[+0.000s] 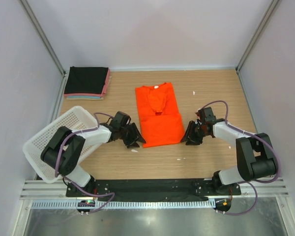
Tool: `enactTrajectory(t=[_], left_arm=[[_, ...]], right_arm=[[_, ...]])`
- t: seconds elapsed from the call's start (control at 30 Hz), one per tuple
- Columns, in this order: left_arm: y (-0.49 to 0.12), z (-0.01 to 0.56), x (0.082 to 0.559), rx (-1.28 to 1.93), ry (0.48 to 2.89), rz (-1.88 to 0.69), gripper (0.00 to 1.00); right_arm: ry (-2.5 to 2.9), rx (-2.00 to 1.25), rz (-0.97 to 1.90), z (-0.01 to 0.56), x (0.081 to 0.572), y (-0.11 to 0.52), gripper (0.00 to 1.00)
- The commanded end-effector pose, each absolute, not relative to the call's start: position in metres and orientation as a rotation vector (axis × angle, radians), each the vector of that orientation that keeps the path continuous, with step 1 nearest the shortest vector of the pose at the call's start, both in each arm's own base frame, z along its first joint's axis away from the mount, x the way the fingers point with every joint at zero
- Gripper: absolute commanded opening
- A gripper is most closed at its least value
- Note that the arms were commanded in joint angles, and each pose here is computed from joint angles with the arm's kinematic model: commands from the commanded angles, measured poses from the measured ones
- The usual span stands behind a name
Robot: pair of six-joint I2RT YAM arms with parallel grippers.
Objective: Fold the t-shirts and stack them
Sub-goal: Fold the tshirt
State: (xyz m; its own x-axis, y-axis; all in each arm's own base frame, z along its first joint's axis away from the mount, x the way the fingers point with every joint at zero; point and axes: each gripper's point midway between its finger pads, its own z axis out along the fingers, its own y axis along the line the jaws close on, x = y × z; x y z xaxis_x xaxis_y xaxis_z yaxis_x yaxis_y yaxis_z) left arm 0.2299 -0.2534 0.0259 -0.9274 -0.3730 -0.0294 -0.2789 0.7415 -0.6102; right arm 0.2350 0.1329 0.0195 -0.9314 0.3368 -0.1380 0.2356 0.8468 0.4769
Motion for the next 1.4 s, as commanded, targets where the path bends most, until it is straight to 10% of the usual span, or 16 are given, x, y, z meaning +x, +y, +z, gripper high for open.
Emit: enactTrajectory(t=[0.0,0.4,0.53,0.7,1.03,1.37], left_arm=[[-0.245,0.006,0.229,-0.573,2.806,-0.857,0.48],[-0.238,-0.015,0.213,-0.584,2.873,-0.779,0.34],[-0.234,-0.018,0.214,-0.576,2.898,-0.723,0.13],[-0.206,-0.002,0.234,-0.522,2.89,-0.512,0.02],[-0.207,0.027,0.241,-0.51,2.82,-0.587,0.33],[-0.246,0.011,0.216,-0.539,2.834,-0.828,0.46]], right_arm=[[2.763,0.423,0.668,0.017,0.25,0.128,0.41],[2.764,0.438,0.674,0.012,0.246,0.126,0.34],[2.773,0.427,0.692,0.008,0.239,0.126,0.1],[2.765,0.439,0.797,0.009,0.222,0.142,0.03],[2.742,0.57,0.756,0.011,0.21,0.136,0.36],[2.73,0.618,0.701,0.011,0.214,0.13,0.39]])
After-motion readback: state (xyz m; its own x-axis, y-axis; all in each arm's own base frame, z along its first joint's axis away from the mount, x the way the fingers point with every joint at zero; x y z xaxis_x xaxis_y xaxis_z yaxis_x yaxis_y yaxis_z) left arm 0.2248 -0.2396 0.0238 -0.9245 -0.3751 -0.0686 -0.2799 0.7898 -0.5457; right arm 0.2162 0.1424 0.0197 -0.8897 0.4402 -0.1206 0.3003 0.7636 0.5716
